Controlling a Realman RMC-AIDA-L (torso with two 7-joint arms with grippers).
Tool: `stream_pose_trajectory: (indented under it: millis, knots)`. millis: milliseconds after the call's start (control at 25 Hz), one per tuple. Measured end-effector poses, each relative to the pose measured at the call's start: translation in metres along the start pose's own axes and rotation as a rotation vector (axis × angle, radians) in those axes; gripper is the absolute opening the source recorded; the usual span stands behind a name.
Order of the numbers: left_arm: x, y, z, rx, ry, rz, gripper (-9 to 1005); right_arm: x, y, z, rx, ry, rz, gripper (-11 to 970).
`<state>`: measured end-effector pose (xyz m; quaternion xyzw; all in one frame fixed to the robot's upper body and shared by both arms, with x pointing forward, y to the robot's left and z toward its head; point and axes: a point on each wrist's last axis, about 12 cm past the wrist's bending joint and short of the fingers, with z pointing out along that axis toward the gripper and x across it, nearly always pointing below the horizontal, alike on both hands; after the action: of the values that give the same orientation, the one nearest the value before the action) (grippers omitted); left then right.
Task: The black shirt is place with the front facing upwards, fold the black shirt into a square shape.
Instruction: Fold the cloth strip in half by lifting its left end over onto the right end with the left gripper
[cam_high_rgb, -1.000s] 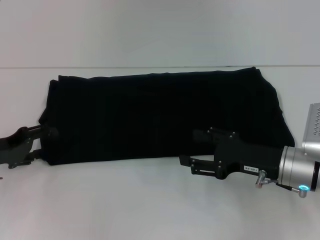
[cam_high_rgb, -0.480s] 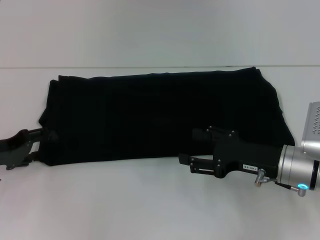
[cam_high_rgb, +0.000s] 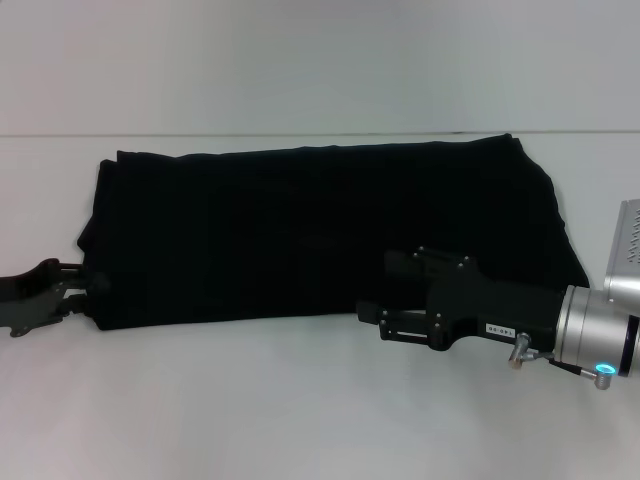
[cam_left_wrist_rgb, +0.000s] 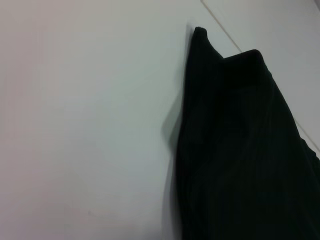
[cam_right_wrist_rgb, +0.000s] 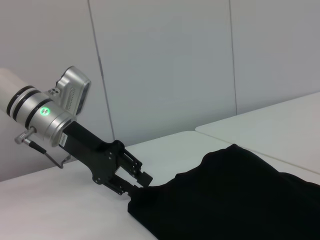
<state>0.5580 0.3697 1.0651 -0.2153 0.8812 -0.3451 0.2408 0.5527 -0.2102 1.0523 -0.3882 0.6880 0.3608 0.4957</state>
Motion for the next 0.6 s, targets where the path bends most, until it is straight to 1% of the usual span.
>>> stream_pose_trajectory:
  millis: [320,520,600]
  knots:
    - [0.0008,-0.0010,0.0022,-0.010,0.009,0.016,289,-0.0008,-0.0003,0.0003,0.001,-0.005,0.000,844]
    - [0.0004,-0.0024,0.0031,-0.012,0.013,0.024,62,-0.0018,-0.0008,0.0004,0.005,-0.011,0.002,843]
    - [0.0003,-0.0026,0.0033,-0.013,0.013,0.026,52,-0.0017,-0.0008,0.0003,0.005,-0.011,0.002,843]
